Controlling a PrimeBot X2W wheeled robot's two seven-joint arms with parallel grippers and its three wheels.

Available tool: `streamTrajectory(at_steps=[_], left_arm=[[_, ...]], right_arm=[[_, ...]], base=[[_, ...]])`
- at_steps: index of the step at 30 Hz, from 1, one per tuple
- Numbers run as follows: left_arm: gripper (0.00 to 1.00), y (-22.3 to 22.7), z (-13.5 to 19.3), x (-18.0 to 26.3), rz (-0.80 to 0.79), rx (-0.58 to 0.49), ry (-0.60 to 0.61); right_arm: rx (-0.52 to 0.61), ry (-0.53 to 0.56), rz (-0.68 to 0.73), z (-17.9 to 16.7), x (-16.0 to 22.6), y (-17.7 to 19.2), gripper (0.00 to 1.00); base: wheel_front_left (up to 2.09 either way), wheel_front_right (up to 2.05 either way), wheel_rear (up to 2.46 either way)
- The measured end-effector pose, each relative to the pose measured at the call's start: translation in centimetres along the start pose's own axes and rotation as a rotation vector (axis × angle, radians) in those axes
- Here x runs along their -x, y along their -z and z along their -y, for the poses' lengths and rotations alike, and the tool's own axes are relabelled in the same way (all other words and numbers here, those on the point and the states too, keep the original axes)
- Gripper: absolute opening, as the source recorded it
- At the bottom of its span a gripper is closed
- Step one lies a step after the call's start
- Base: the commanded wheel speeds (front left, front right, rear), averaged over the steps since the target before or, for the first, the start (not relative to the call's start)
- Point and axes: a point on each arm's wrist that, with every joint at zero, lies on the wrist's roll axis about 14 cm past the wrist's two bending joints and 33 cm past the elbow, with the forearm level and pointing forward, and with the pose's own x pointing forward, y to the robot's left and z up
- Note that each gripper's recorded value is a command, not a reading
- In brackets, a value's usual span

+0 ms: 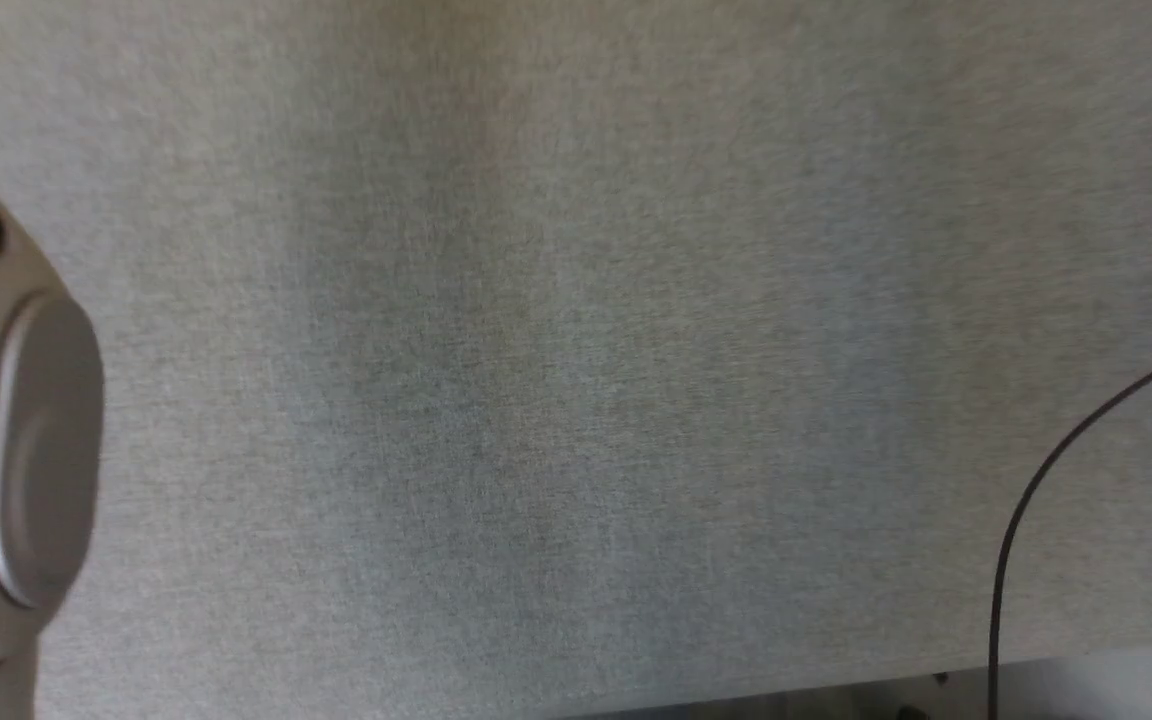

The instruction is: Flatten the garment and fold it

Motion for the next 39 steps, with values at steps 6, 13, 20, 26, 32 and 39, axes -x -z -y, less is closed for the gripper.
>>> streamTrajectory(at_steps=[6, 13, 20, 26, 32, 39], left_arm=[[0.00, 5.5, -2.4, 0.5, -0.072, 0.001, 0.020], [0.00, 13.4, -8.0, 4.0, -0.251, -0.004, -0.046], [0.00, 16.2, -12.0, 8.4, -0.401, 0.028, -0.127], [0.00, 17.3, -13.2, 13.9, -0.536, 0.059, -0.164], [0.00, 15.8, -13.7, 19.1, -0.612, 0.093, -0.212], [0.00, 12.5, -13.6, 25.6, -0.674, 0.086, -0.288]], right_arm=[[0.042, -0.023, -0.029, -1.4, -1.1, 5.4, 0.00], [0.050, -0.111, -0.158, -4.7, 0.0, 14.7, 0.00], [-0.037, -0.198, -0.262, -7.4, 2.4, 19.6, 0.00], [-0.099, -0.208, -0.372, -5.9, 6.5, 22.2, 0.00], [-0.157, -0.204, -0.425, -4.2, 10.5, 21.8, 0.00], [-0.250, -0.139, -0.501, -1.4, 17.0, 20.9, 0.00]], base=[[0.00, 0.00, 0.00], [0.00, 0.00, 0.00], [0.00, 0.00, 0.00], [0.00, 0.00, 0.00], [0.00, 0.00, 0.00], [0.00, 0.00, 0.00]])
